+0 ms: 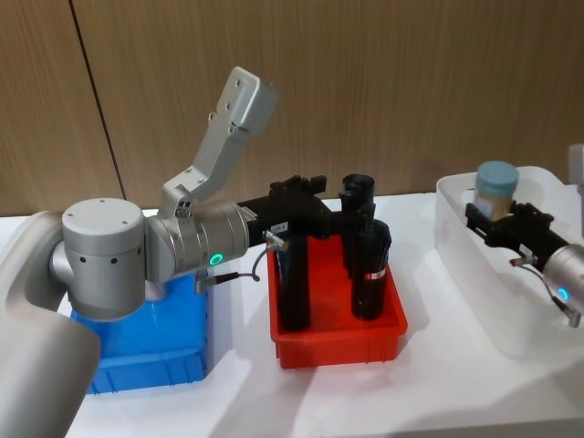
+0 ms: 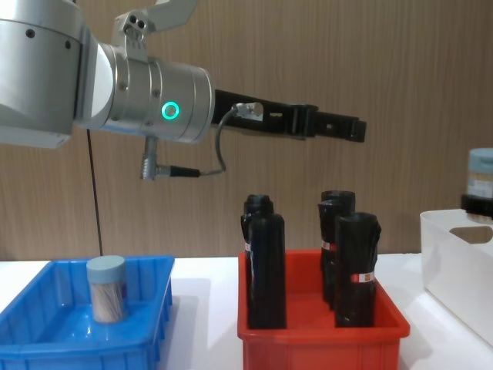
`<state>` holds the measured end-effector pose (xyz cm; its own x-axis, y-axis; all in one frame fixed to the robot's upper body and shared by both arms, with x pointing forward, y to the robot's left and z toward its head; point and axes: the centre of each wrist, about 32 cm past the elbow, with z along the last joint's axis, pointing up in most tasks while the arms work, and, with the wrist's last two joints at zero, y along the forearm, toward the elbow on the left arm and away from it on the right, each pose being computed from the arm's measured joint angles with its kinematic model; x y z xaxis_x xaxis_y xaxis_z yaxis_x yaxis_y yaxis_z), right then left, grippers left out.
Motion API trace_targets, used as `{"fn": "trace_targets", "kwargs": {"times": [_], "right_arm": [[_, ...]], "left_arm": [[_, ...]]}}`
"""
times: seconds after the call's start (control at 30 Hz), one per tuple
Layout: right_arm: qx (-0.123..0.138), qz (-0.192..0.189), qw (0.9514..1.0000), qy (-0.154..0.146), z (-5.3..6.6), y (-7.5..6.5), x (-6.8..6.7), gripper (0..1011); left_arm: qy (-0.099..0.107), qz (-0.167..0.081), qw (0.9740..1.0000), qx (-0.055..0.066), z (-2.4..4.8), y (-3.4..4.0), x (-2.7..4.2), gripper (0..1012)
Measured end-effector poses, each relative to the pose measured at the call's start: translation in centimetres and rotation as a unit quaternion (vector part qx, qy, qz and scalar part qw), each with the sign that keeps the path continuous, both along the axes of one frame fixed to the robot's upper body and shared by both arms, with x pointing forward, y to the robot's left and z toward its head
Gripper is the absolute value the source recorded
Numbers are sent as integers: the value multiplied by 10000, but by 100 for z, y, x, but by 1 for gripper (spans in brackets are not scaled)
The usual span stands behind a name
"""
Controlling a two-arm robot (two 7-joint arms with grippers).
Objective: Pick the cotton swabs from the blue box and place them into the white box.
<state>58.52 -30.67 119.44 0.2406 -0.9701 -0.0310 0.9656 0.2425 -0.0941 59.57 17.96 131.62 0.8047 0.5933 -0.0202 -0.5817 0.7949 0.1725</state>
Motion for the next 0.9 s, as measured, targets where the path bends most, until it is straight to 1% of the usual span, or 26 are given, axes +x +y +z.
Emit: {"fn": "trace_targets", "kwargs": {"times": [0.03, 0.13, 0.3, 0.6, 0.67, 0.73, 0.8, 0.83, 0.9], "right_arm": [[-27, -59, 10000, 37, -6, -31, 19, 668], [-60, -132, 9998, 97, -9, -68, 47, 668], [-129, -272, 9991, 286, -13, -148, 122, 668], [-229, -445, 9968, 620, 26, -265, 281, 667], [-236, -456, 9964, 669, 24, -281, 301, 695], [-250, -465, 9961, 706, 31, -295, 320, 766], [-254, -481, 9957, 746, 38, -315, 345, 803], [-262, -482, 9956, 765, 44, -324, 358, 855], [-264, -489, 9954, 782, 49, -334, 371, 904]], "left_arm": [[0, 0, 10000, 0, 0, 0, 0, 1004], [0, 0, 10000, 0, 0, 0, 0, 1004], [1, 0, 10000, 0, 0, 0, 0, 1004], [1, 1, 10000, 0, 0, 0, 0, 1004], [0, 0, 10000, 0, 0, 0, 0, 1004], [1, 0, 10000, 0, 0, 0, 0, 1004], [0, 0, 10000, 0, 0, 0, 0, 1004], [0, 0, 10000, 0, 0, 0, 0, 1004], [0, 0, 10000, 0, 0, 0, 0, 1004]]}}
